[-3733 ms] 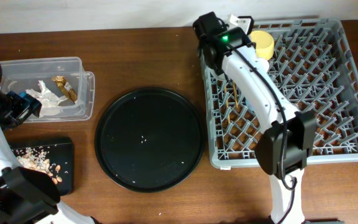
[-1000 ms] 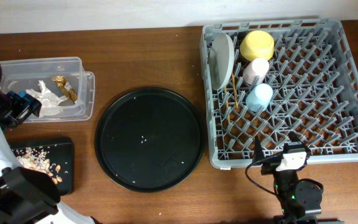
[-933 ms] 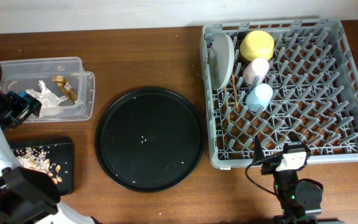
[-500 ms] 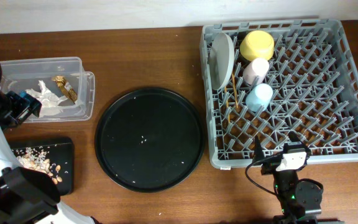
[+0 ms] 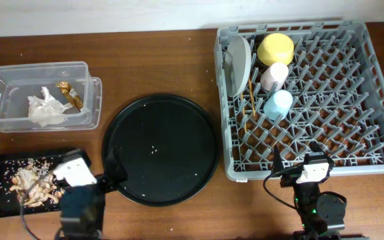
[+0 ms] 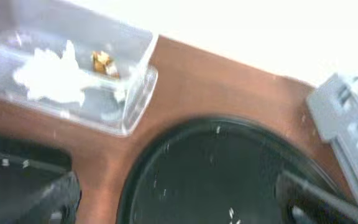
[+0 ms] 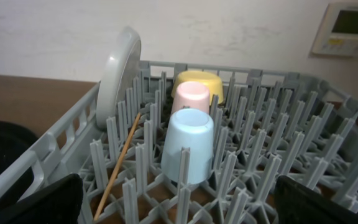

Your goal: Sort waste into correct bins and load items into the dishwasher rack

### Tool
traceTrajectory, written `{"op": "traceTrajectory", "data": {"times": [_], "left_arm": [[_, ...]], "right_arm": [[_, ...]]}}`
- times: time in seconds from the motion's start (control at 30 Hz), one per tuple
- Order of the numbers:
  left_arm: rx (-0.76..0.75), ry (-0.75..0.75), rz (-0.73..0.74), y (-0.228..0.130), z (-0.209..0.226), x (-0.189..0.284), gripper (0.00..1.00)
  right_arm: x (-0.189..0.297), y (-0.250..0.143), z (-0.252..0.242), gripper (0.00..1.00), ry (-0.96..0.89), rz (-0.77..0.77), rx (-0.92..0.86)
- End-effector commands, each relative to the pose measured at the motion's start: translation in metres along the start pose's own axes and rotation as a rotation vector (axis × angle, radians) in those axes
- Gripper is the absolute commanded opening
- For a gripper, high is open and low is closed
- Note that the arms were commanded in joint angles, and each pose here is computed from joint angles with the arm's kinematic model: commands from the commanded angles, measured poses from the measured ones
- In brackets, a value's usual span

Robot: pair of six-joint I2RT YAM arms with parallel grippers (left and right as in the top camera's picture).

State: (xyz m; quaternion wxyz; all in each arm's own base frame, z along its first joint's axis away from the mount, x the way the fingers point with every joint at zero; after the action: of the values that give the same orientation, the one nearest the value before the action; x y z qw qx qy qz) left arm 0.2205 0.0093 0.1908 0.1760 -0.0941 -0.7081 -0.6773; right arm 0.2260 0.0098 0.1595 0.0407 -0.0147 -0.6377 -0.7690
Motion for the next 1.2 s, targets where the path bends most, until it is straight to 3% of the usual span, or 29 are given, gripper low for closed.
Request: {"op": "traceTrajectory", "data": {"times": [0.0,0.1,0.3,0.43,1.17], "left_arm": [[-0.122,-0.098,-0.179,-0.026,-0.016,-0.019,0.99],[-0.153,-0.102,-0.239,-0.042,-0.016,-0.024,0.99],[-0.242,-0.101,-0.321,-0.029,-0.018,-0.015,0.99],[-0.445,-0.064,-0.330,-0.029,-0.018,-0.015,0.99],[-0.446,-0.071,-0.332,-0.029,-0.019,-0.015,0.99]], "right_arm": [[0.000,-0.002,-0.002,0.98,-0.011,0.004,-0.001],[0.000,-0.002,-0.002,0.98,-0.011,0.004,-0.001],[0.000,-0.002,-0.002,0.98,-0.011,0.004,-0.001],[0.000,-0.002,-0.002,0.98,-0.011,0.004,-0.001],[0.000,-0.002,-0.002,0.98,-0.011,0.004,-0.001]]}}
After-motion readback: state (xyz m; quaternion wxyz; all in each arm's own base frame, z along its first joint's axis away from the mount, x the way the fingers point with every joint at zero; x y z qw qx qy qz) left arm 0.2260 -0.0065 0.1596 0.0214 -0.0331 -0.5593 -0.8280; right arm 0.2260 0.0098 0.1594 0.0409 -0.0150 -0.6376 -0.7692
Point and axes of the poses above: each gripper's point midway between its finger pads, its own x axis back along the fingers, its own z axis along the line the jaws close on, y = z × x, the point moved 2 cm from there along x, back along the fingers, and after that the axes turned 14 degrees about -x, right-handed, at the moved point
